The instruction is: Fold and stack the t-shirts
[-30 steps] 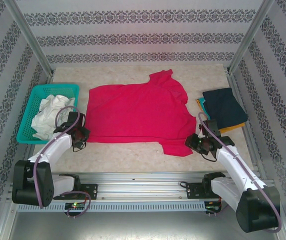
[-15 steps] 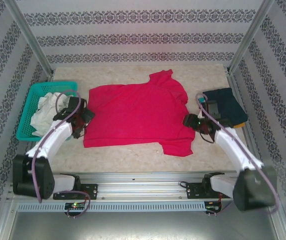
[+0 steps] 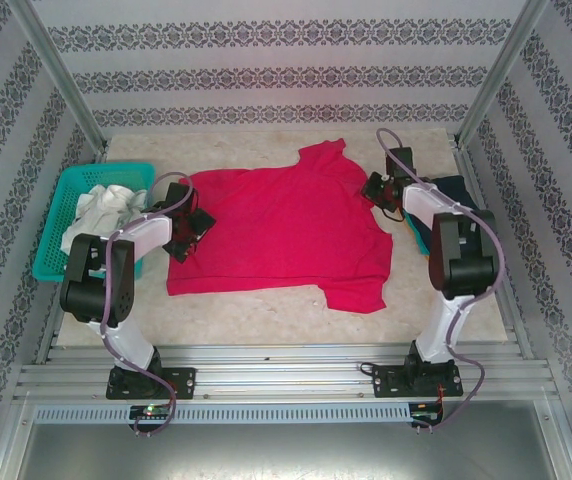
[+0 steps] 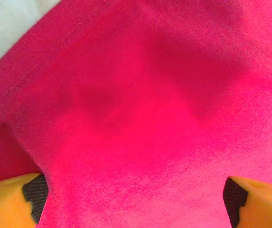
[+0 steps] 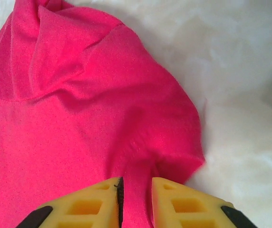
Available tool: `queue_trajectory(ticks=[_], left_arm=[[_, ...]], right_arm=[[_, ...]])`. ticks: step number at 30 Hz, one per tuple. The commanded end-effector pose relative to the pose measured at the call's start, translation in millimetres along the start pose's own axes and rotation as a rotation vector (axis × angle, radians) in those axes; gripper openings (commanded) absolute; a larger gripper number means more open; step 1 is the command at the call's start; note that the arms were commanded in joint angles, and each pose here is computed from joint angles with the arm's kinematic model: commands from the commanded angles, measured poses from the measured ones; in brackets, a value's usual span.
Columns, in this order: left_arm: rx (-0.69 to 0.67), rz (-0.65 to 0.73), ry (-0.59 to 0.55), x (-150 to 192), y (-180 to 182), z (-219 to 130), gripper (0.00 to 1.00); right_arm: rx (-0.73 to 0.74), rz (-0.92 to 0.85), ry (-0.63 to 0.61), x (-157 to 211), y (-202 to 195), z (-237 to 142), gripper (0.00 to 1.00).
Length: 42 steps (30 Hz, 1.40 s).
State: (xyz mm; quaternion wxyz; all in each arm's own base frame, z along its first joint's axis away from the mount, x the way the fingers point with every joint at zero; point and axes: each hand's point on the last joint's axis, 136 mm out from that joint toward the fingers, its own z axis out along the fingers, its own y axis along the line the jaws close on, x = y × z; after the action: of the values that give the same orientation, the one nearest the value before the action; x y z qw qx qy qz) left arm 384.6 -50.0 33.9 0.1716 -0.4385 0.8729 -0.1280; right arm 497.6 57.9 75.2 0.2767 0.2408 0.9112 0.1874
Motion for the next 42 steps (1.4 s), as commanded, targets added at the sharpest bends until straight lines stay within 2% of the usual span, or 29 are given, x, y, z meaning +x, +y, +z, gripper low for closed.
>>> queue_trajectory(ticks=[1, 7, 14, 19, 22, 27, 31, 36, 42], left_arm=[[0.005, -0.007, 0.023, 7, -1, 12, 0.96], [-0.036, -0.012, 0.041, 12, 11, 25, 0.96], [-0.085, -0.022, 0.066, 16, 22, 35, 0.96], [-0.101, -0.027, 0.06, 16, 26, 31, 0.96], [-0.11, -0.025, 0.055, 14, 27, 26, 0.96], [-0.108, -0.016, 0.049, 12, 25, 17, 0.97], [-0.099, -0.004, 0.034, 10, 20, -1, 0.97], [-0.095, -0.01, 0.024, 15, 25, -22, 0.97], [-0.093, -0.015, 0.033, 20, 29, -29, 0.97]], right_arm=[[-0.037, 0.06, 0.011, -11, 9, 16, 0.2], [0.014, 0.099, 0.023, -19, -4, 48, 0.13], [0.095, 0.086, 0.034, -34, -24, 72, 0.11], [0.104, 0.07, 0.017, -56, -26, 83, 0.12], [0.089, 0.042, 0.015, -66, -22, 90, 0.17], [0.029, 0.0, 0.002, -80, -4, 84, 0.23], [-0.021, -0.01, -0.033, -87, 13, 57, 0.24], [-0.015, 0.063, -0.042, -57, 3, 32, 0.21], [0.019, 0.148, 0.023, -13, -24, 37, 0.19]])
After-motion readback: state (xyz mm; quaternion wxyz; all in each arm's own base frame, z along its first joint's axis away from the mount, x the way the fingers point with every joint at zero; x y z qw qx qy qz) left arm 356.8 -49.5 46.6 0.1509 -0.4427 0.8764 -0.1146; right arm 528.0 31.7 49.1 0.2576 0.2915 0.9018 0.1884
